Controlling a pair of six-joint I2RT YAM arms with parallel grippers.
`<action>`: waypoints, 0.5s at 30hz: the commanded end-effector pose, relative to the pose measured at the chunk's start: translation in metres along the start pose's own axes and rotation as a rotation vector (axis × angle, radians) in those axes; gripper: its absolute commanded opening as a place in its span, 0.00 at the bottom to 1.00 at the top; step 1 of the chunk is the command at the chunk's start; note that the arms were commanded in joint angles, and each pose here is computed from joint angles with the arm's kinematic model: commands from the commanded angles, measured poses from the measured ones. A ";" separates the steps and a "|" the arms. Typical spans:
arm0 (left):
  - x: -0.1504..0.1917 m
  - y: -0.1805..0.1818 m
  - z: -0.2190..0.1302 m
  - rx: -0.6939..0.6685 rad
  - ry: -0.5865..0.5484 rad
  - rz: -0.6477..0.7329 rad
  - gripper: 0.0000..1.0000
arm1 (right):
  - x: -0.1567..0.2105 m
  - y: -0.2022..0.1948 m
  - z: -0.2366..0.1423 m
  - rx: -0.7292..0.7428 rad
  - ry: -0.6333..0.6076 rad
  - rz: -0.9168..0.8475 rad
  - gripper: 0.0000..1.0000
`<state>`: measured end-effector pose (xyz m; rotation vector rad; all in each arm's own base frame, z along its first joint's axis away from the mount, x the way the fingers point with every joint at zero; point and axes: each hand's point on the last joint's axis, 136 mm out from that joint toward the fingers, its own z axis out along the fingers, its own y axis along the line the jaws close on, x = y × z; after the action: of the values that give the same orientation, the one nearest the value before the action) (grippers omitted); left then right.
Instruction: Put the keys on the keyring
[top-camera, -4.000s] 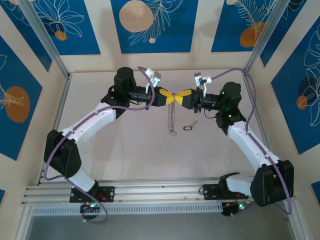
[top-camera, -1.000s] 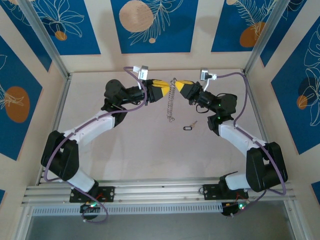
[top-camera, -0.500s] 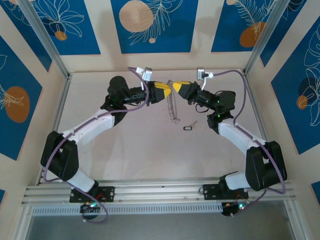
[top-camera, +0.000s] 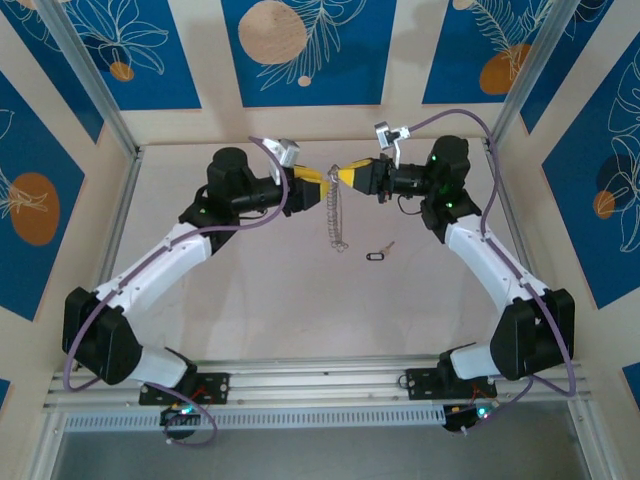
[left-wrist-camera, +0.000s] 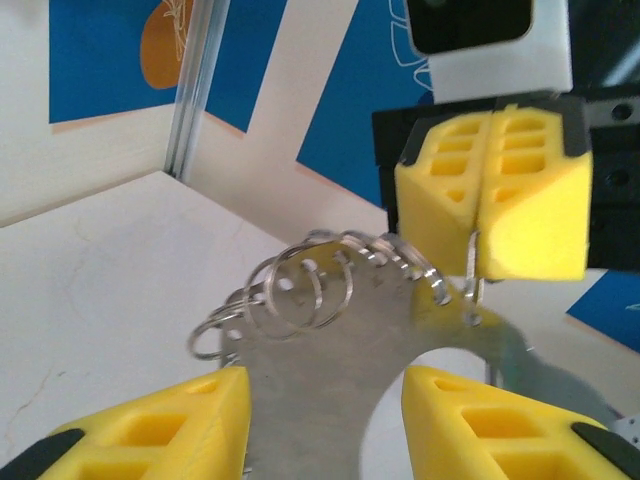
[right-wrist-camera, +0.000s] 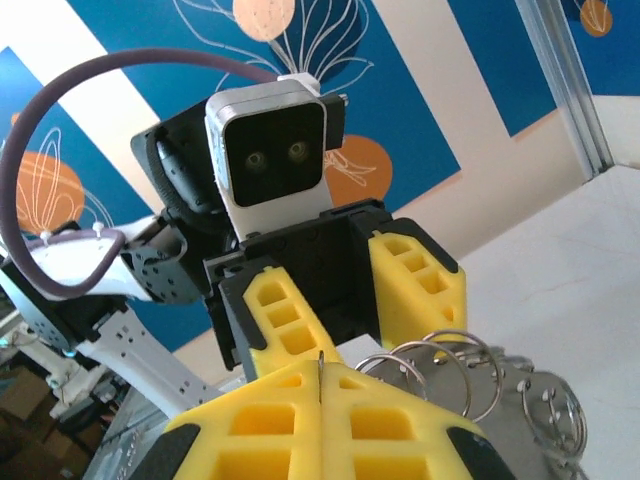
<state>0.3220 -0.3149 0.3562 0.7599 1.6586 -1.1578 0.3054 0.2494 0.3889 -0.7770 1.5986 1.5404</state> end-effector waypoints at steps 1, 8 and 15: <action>-0.007 0.000 -0.007 0.006 0.031 0.081 0.42 | 0.012 0.005 -0.004 -0.023 0.103 0.005 0.00; -0.010 -0.005 -0.010 0.142 0.081 0.081 0.37 | 0.017 -0.001 -0.007 0.032 0.190 -0.026 0.00; -0.012 -0.006 -0.007 0.201 0.098 0.092 0.37 | 0.018 -0.009 -0.005 0.029 0.219 -0.002 0.00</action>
<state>0.3251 -0.3082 0.3603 0.9471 1.6380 -1.2127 0.3078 0.2472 0.3704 -0.9309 1.7588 1.4521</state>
